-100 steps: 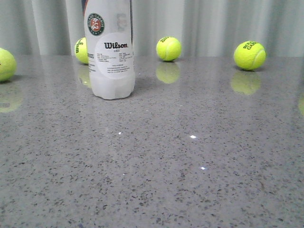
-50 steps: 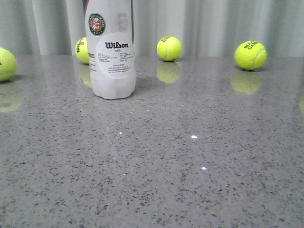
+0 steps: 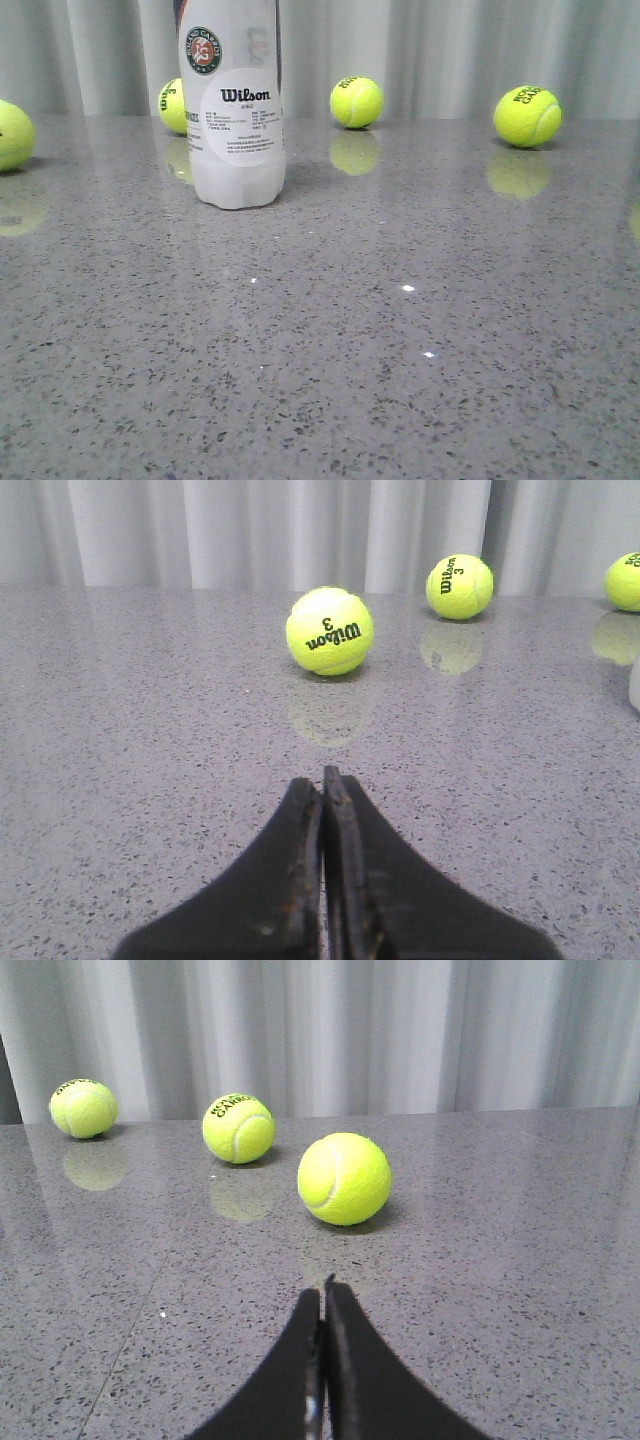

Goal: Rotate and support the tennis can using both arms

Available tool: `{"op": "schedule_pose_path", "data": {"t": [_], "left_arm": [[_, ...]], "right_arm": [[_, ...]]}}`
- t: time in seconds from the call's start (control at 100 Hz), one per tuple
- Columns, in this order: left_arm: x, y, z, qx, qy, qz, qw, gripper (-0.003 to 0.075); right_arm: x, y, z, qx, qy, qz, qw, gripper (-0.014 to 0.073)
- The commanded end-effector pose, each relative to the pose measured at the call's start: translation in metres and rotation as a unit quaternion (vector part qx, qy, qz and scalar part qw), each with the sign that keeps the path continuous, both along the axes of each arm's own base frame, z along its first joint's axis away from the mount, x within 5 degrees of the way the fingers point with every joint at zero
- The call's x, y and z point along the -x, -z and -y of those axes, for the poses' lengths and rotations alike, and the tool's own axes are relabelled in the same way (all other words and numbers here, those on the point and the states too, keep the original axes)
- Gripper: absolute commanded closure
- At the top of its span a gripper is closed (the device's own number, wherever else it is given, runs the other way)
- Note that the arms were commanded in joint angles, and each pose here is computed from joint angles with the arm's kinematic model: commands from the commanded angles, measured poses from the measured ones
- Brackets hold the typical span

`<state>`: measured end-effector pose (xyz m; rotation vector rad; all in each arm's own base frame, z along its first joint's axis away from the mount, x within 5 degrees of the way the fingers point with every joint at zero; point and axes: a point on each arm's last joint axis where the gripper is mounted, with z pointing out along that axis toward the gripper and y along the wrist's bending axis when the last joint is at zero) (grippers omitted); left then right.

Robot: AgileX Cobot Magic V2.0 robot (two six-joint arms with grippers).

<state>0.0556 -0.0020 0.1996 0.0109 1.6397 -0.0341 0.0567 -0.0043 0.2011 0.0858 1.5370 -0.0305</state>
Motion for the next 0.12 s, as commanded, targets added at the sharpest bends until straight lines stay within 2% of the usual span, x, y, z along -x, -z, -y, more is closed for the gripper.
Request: {"op": "schedule_pose_path", "data": {"t": [0.0,0.11], "left_arm": [[0.0006,0.007,-0.0004,0.005,-0.002,0.034,0.999,0.0741],[0.0006,0.007,-0.0004,0.005,-0.002,0.034,0.999,0.0741]], "right_arm": [[0.0038,-0.0151,-0.0004,0.008,-0.001,0.064,0.998,0.0646],[0.0038,-0.0151,-0.0004,0.008,-0.001,0.064,0.998,0.0646]]}}
